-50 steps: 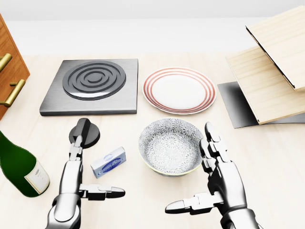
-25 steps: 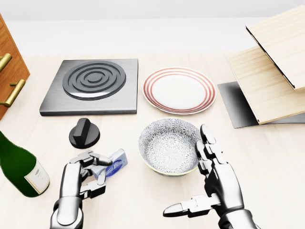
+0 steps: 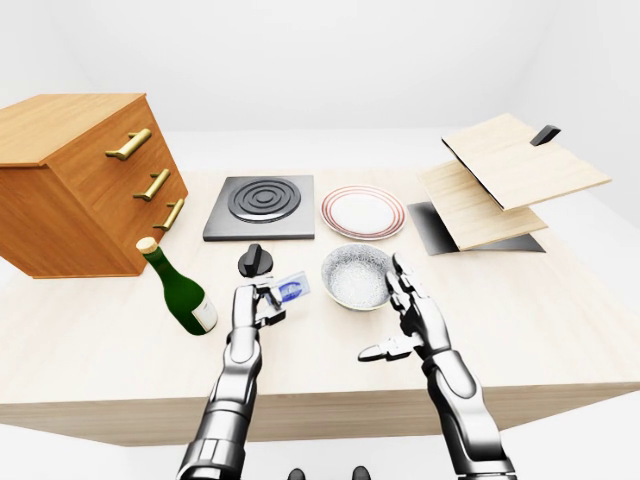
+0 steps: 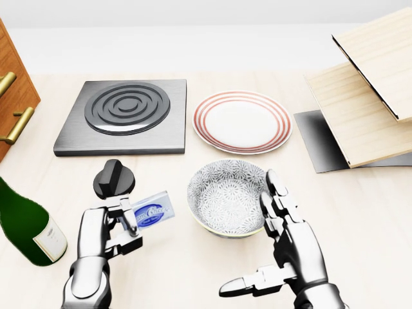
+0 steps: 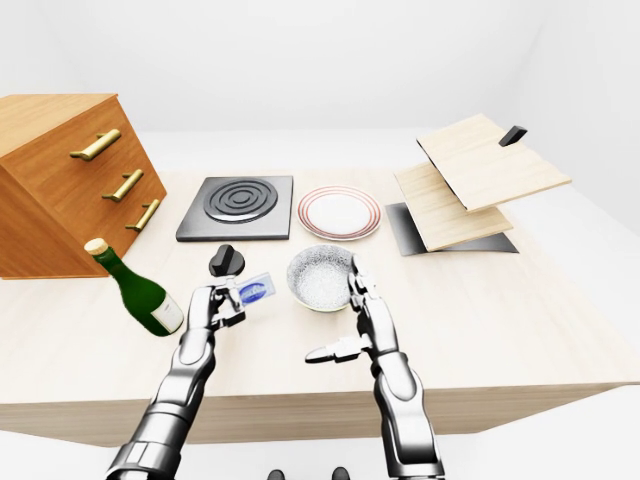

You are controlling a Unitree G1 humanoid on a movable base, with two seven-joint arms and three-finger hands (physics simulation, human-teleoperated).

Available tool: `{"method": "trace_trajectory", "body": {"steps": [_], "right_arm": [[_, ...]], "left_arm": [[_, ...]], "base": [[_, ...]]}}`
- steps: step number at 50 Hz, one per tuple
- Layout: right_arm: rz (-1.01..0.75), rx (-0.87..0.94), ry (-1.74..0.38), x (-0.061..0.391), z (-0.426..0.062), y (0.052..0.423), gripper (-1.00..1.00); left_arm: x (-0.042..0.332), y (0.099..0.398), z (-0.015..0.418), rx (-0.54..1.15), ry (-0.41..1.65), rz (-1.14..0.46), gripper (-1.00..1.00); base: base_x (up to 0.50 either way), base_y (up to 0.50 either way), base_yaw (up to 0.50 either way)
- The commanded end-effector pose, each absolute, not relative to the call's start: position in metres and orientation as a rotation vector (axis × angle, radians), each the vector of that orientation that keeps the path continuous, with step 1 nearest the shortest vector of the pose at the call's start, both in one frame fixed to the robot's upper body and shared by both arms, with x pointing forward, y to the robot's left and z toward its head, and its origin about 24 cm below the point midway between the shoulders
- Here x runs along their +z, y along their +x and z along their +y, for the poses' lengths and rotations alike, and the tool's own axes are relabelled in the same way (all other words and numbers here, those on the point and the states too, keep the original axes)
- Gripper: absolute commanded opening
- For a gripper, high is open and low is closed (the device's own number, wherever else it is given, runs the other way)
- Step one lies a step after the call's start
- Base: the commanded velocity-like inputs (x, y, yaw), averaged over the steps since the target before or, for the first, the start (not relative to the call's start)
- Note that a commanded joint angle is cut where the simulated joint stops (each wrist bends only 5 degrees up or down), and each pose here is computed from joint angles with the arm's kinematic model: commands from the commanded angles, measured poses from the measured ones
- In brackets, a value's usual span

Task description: Pick up the cream cheese and put it in the bowl.

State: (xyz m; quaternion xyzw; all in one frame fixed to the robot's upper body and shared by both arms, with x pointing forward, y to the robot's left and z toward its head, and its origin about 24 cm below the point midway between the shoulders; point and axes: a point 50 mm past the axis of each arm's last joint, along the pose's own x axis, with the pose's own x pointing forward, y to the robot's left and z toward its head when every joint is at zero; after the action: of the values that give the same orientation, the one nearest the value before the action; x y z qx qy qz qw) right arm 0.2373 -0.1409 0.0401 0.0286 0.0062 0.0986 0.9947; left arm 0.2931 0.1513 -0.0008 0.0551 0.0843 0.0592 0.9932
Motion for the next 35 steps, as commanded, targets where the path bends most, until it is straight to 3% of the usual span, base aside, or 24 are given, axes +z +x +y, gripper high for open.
{"method": "trace_trajectory", "body": {"steps": [1, 9, 22, 35], "right_arm": [[-0.027, 0.151, 0.040, 0.047, -0.149, 0.241, 1.00], [-0.070, 0.077, 0.080, 0.062, -0.168, 0.246, 1.00], [-0.099, -0.031, 0.089, 0.062, -0.196, 0.268, 1.00], [-0.099, -0.067, 0.108, 0.062, -0.210, 0.277, 1.00]], "left_arm": [[0.052, 0.309, 0.152, 0.115, 0.147, -0.049, -1.00], [0.101, 0.329, 0.145, 0.094, 0.189, -0.226, -1.00], [0.119, 0.350, 0.129, 0.036, 0.299, -0.257, -1.00], [0.138, 0.348, 0.105, -0.075, 0.406, -0.345, -1.00]], "base": [[0.00, 0.00, 0.00], [0.00, 0.00, 0.00], [0.00, 0.00, 0.00], [0.00, 0.00, 0.00]]}}
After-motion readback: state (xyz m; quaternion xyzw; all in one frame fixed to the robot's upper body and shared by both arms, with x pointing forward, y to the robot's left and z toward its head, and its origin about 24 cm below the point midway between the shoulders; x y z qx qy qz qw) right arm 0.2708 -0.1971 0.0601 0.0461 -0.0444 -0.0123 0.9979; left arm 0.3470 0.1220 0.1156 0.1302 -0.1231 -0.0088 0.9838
